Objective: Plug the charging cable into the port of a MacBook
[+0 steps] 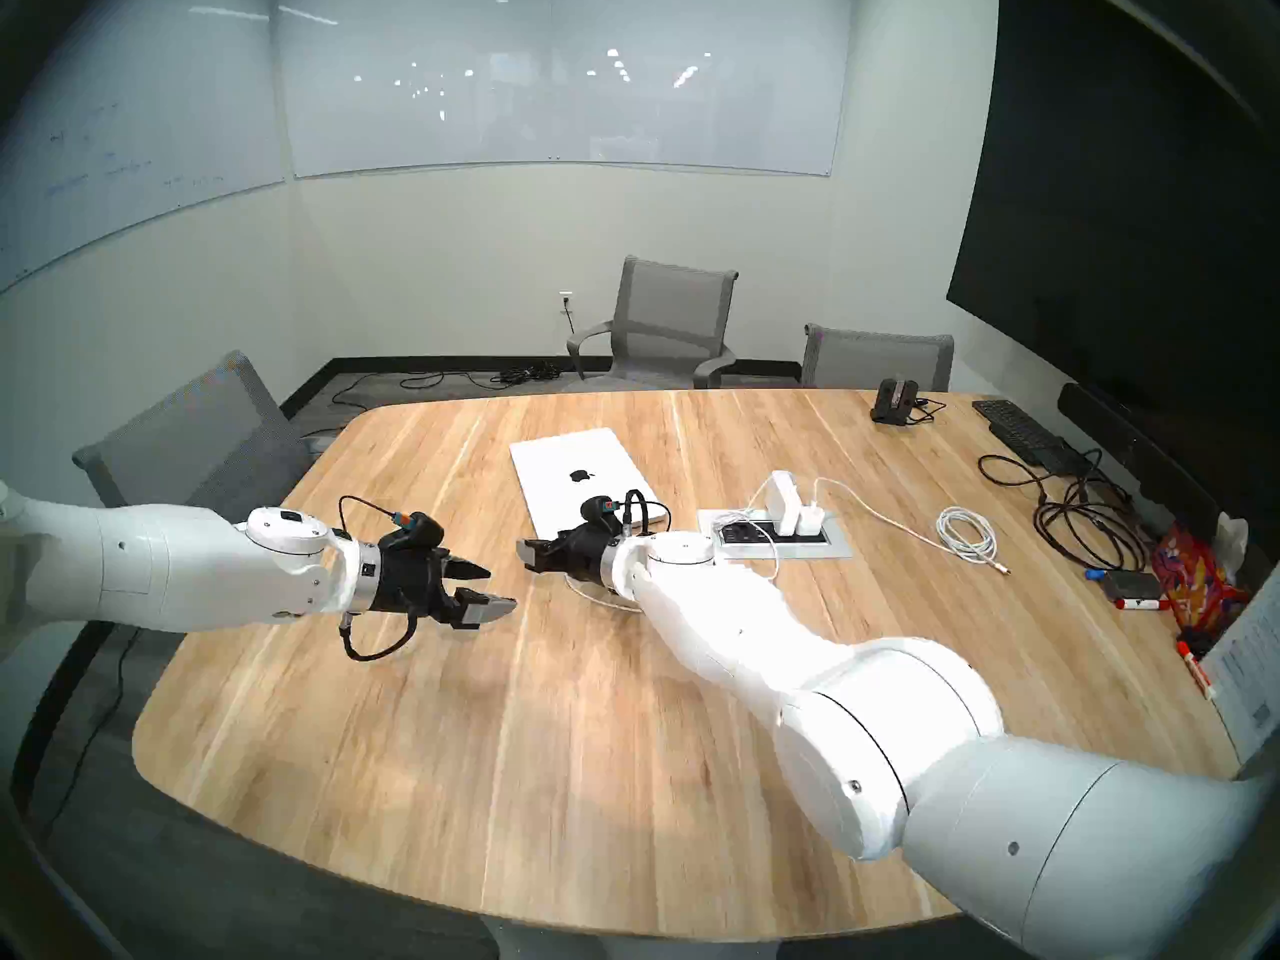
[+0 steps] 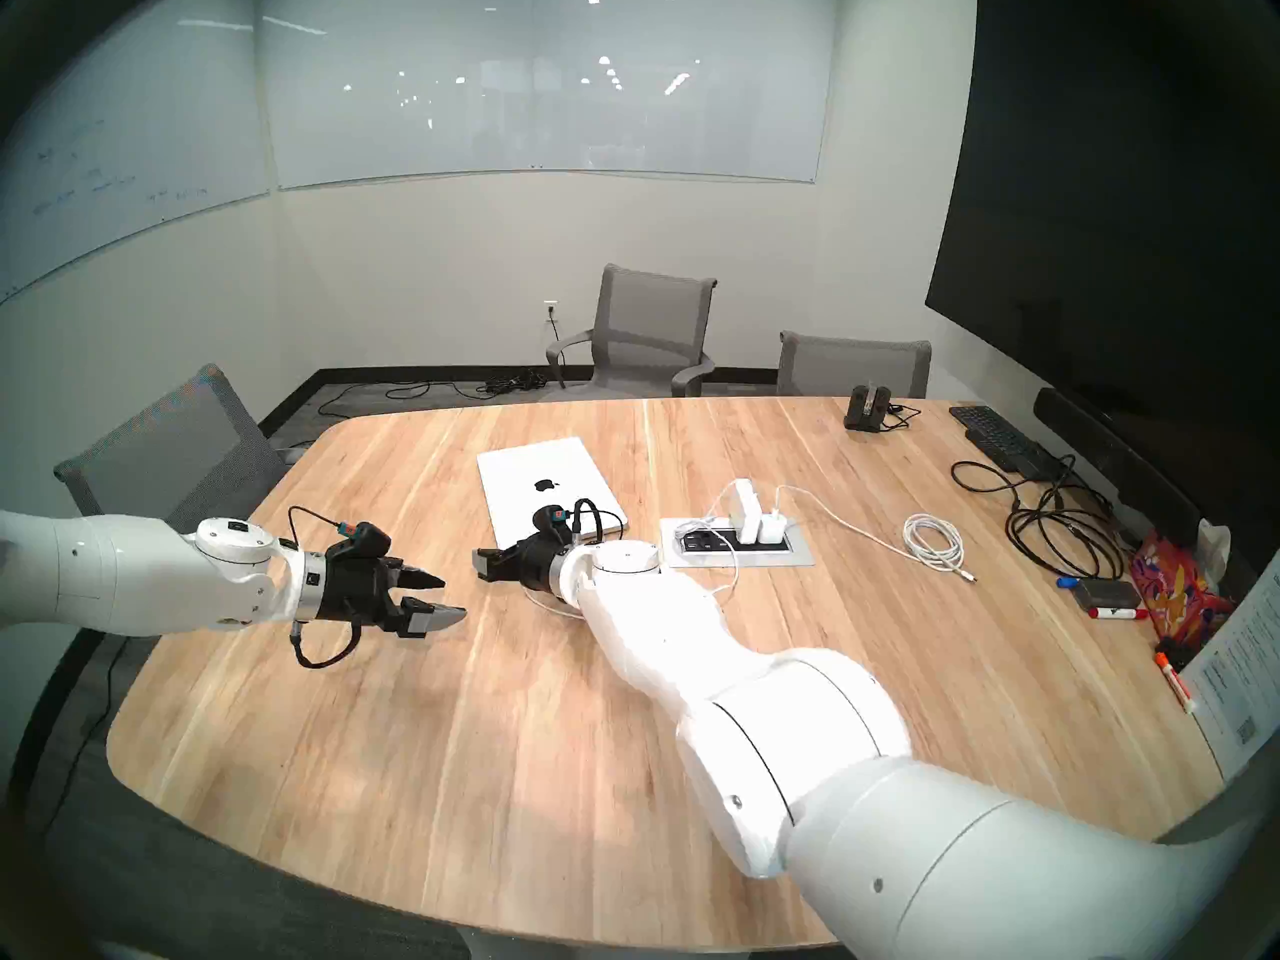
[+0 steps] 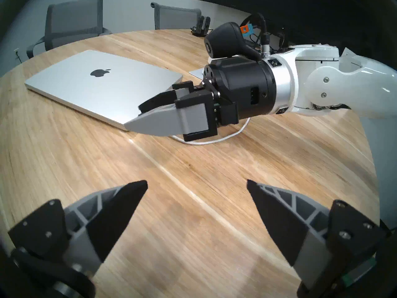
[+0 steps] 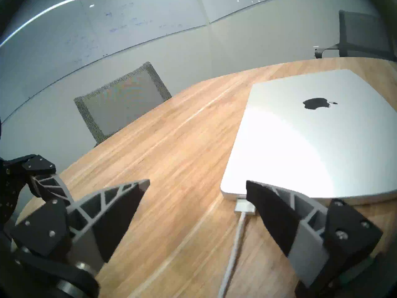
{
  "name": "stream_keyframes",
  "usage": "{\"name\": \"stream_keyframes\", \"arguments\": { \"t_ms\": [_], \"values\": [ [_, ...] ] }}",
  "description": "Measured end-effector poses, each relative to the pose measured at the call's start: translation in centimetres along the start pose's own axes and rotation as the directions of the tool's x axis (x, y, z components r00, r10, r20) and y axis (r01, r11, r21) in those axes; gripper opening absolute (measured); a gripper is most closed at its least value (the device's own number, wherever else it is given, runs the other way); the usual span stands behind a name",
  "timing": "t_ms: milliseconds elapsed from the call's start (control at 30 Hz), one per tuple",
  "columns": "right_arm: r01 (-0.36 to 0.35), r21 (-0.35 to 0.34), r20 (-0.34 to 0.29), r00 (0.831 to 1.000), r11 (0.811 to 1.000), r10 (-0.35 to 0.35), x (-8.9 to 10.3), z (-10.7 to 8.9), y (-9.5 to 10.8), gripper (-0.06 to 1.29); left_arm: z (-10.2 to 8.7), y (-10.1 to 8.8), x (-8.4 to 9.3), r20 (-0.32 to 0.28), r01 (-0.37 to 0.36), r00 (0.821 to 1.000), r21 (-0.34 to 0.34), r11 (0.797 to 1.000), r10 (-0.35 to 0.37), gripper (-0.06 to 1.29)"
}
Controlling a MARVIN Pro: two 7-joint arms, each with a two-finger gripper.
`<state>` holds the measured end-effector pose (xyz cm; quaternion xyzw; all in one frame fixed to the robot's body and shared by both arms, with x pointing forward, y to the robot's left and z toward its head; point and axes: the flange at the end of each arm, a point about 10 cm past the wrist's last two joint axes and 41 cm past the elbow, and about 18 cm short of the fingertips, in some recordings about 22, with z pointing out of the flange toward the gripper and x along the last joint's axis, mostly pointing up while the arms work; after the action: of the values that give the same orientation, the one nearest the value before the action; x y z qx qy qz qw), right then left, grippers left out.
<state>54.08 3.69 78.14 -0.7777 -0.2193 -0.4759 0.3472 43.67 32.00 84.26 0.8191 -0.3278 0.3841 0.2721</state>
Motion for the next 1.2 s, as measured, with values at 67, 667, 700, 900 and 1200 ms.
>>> {"name": "stream_keyframes", "arguments": {
  "t_ms": [67,667,700,900,1200],
  "values": [
    [-0.002,-0.003,0.002,1.0,1.0,0.002,-0.12,0.01,0.05,1.2,0.0,0.0,0.0,0.0,0.0,1.0,0.0,1.0,0.0,1.25],
    [-0.01,-0.016,0.004,1.0,1.0,0.01,-0.27,0.1,0.25,1.2,0.0,0.0,0.0,0.0,0.0,1.0,0.0,1.0,0.0,1.25],
    [-0.011,-0.016,0.004,1.0,1.0,0.011,-0.29,0.1,0.27,1.2,0.0,0.0,0.0,0.0,0.0,1.0,0.0,1.0,0.0,1.25],
    [-0.019,-0.02,0.007,1.0,1.0,0.019,-0.39,0.1,0.34,1.2,0.0,0.0,0.0,0.0,0.0,1.0,0.0,1.0,0.0,1.25],
    [-0.027,-0.022,0.008,1.0,0.999,0.028,-0.36,0.09,0.44,1.2,0.0,0.0,0.0,0.0,0.0,1.0,0.0,1.0,0.0,1.25]
  ]
}}
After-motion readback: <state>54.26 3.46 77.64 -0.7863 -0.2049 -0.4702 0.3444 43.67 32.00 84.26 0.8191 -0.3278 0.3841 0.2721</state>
